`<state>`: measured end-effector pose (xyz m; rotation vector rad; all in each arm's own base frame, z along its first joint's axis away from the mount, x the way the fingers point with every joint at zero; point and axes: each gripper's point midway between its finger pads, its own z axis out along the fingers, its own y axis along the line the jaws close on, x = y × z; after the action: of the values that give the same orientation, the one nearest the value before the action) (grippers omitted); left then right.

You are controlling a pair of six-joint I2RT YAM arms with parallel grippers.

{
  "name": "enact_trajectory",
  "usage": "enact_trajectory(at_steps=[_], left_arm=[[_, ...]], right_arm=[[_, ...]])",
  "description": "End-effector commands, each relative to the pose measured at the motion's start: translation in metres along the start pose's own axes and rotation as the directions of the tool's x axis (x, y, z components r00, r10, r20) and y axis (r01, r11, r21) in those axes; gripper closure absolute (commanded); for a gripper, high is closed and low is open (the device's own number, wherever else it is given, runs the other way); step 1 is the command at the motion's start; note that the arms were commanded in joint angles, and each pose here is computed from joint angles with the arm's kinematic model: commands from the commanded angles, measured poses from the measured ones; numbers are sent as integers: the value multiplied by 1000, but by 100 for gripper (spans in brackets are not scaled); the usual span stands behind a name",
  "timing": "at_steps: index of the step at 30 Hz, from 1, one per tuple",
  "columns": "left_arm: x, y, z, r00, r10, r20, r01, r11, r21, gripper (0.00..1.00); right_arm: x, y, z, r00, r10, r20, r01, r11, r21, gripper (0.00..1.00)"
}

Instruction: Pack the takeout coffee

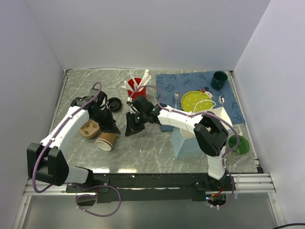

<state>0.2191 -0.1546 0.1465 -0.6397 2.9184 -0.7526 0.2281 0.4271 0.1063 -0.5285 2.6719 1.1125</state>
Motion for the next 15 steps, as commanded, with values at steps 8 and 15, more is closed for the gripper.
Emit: enact_trajectory(at_steps=[8, 15], left_arm=[[-27, 28, -41, 927, -92, 363, 111, 993, -31, 39], [-39, 60, -31, 885, -170, 434, 184, 983, 8, 55]], right_arm=[[-10, 2, -22, 998, -31, 46, 29, 998, 53, 75], [-9, 3, -26, 998, -40, 39, 38, 998, 56, 75]])
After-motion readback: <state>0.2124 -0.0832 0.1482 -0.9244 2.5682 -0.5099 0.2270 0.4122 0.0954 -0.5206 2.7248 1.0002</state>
